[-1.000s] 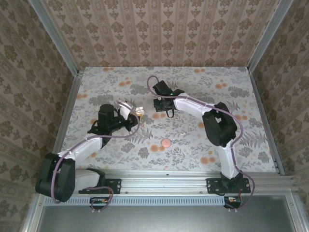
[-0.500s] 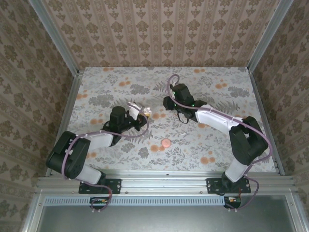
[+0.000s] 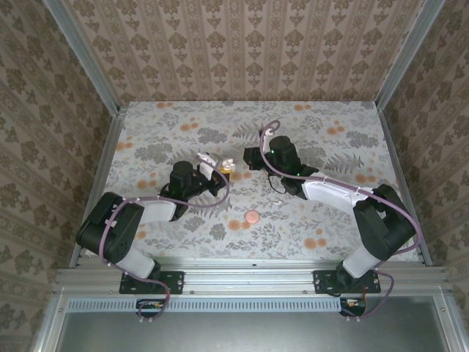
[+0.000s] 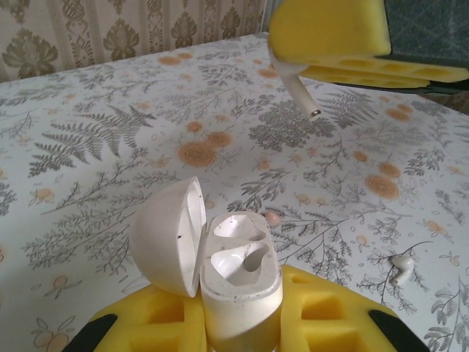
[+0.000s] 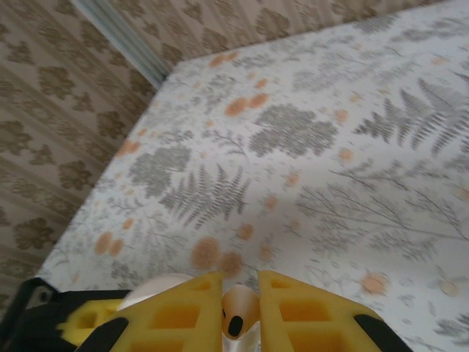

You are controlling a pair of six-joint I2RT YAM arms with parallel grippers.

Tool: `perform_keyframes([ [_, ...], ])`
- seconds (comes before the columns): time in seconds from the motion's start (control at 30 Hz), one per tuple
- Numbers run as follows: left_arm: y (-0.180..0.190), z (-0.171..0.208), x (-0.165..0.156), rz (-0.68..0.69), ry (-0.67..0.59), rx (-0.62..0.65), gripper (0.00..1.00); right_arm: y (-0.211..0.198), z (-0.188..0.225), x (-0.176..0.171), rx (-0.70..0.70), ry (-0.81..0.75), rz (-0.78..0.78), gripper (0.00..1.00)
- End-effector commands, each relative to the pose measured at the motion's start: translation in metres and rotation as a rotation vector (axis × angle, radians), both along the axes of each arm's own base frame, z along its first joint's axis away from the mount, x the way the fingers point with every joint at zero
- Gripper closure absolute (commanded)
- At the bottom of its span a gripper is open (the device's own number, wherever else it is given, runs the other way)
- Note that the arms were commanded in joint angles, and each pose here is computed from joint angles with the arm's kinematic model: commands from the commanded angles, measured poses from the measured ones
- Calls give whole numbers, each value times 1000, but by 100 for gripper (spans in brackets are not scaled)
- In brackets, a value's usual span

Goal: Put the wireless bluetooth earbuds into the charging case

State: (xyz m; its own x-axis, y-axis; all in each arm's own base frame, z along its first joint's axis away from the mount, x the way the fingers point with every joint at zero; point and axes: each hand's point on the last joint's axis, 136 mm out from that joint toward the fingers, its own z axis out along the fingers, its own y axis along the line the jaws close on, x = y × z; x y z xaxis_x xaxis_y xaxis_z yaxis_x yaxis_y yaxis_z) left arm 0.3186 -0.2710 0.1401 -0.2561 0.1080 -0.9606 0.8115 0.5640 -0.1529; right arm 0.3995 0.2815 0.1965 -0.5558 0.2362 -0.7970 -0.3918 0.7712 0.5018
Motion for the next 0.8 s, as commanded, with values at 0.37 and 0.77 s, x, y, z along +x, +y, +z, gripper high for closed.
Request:
perform_keyframes([
  [0.37, -18, 41, -17, -147, -138, -71, 86, 30, 41, -26, 58, -191, 173, 84],
  [0.77, -16, 51, -19, -148, -169, -67, 86, 38, 35, -29, 50, -185, 194, 83],
])
